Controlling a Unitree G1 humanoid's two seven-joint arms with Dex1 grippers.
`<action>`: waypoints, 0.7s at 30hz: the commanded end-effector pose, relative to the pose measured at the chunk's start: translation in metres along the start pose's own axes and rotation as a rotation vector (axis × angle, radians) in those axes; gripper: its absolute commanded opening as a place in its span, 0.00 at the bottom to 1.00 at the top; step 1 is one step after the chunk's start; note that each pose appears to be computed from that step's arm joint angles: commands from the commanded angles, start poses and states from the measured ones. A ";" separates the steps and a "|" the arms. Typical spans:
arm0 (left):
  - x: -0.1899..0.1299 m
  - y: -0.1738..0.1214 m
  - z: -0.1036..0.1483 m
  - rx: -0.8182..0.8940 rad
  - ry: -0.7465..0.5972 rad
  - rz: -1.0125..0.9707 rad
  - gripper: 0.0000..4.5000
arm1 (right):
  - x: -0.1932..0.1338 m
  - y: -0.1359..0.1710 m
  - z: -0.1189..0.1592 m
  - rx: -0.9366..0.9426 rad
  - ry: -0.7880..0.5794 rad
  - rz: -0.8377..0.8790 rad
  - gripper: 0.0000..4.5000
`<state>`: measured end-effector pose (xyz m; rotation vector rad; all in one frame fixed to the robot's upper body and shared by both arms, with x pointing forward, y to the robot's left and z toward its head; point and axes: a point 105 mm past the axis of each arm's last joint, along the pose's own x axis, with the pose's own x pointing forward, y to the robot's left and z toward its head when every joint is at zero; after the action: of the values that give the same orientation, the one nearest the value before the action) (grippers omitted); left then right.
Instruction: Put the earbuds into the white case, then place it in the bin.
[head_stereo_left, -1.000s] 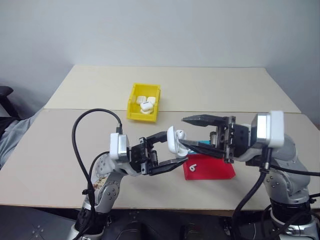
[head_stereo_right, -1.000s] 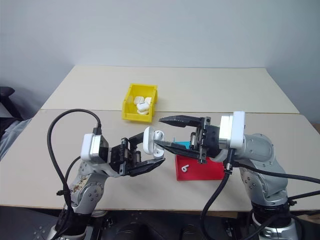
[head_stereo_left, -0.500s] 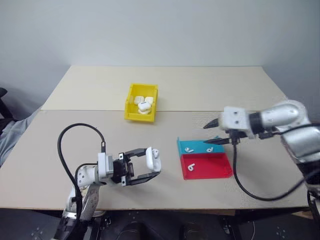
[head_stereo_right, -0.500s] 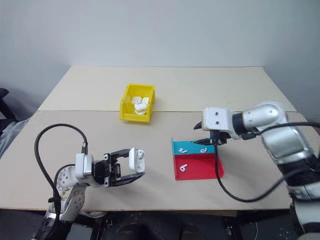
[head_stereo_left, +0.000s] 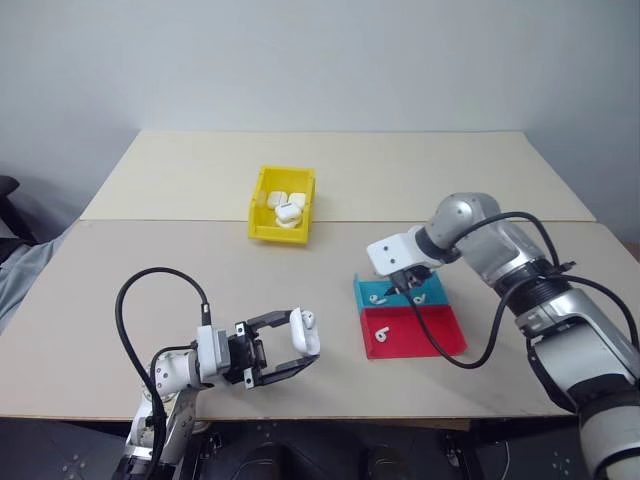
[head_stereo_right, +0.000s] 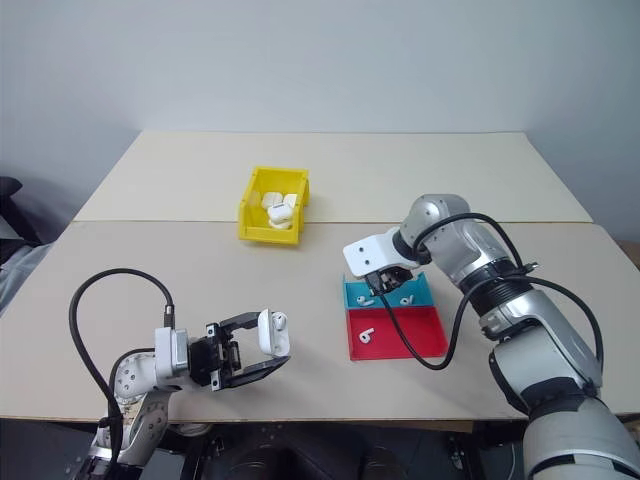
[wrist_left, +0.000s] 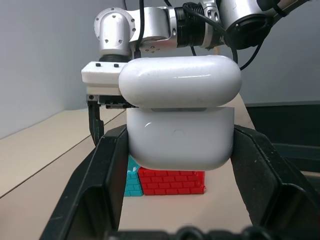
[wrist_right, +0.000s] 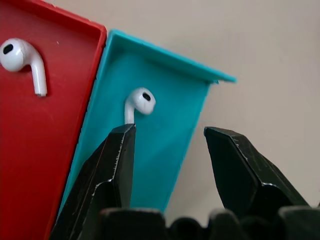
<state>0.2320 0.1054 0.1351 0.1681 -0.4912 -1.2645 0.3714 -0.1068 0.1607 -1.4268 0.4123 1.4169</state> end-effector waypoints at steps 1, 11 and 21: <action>0.003 -0.002 0.009 0.055 -0.016 -0.013 0.61 | -0.005 -0.008 0.005 -0.051 0.019 -0.003 0.59; 0.000 0.001 0.006 0.073 0.010 -0.001 0.61 | 0.013 -0.003 0.009 -0.071 0.027 0.041 0.59; -0.002 0.003 0.005 0.082 0.022 0.011 0.61 | 0.021 -0.001 0.004 -0.079 0.044 0.050 0.59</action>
<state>0.2335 0.1078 0.1348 0.2178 -0.4904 -1.2408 0.3740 -0.0955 0.1373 -1.5000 0.4532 1.4675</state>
